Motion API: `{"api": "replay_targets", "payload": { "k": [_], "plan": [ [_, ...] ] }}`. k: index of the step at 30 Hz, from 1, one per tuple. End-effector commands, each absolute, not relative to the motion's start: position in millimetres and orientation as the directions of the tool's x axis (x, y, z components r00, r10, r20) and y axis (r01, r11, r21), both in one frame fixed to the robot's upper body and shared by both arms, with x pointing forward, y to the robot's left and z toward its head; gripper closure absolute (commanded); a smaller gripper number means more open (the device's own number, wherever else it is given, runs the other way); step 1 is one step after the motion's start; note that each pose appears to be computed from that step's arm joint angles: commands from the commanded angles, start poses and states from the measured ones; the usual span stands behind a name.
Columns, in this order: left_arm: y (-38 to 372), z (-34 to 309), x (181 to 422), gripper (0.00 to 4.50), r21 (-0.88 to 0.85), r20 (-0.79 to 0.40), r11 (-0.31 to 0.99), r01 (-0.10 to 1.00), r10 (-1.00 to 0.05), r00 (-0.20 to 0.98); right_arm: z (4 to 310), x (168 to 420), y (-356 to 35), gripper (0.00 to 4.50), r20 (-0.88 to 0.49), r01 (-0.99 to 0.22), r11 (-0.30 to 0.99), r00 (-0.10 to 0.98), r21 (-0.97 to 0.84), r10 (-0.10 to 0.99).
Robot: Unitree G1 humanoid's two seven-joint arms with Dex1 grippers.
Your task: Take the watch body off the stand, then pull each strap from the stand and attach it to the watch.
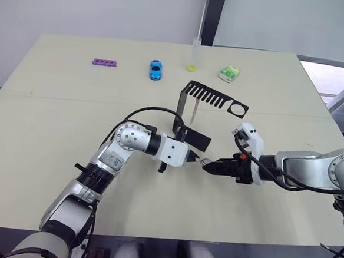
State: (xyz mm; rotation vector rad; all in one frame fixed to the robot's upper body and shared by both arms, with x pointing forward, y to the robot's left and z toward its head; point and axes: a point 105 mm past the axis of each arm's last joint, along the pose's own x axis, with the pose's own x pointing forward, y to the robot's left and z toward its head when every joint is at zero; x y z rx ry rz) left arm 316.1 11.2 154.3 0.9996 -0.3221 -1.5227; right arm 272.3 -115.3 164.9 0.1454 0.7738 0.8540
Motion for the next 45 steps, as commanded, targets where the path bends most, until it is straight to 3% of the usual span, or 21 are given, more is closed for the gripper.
{"api": "replay_targets", "payload": {
  "k": [1, 45],
  "plan": [
    [-11.5, 178.8, 306.2, 4.5, 0.766, -0.317, -0.224, 0.602, -0.947, 0.052, 173.0, 265.0, -97.0, 2.95, -0.516, -0.682, 0.598, 0.363, 0.421, 0.776],
    [-9.8, 170.9, 307.7, 4.5, 0.761, -0.35, -0.251, 0.599, -0.935, 0.052, 187.5, 271.4, -114.8, 2.95, -0.52, -0.663, 0.659, 0.445, 0.355, 0.729]
  ]
}}
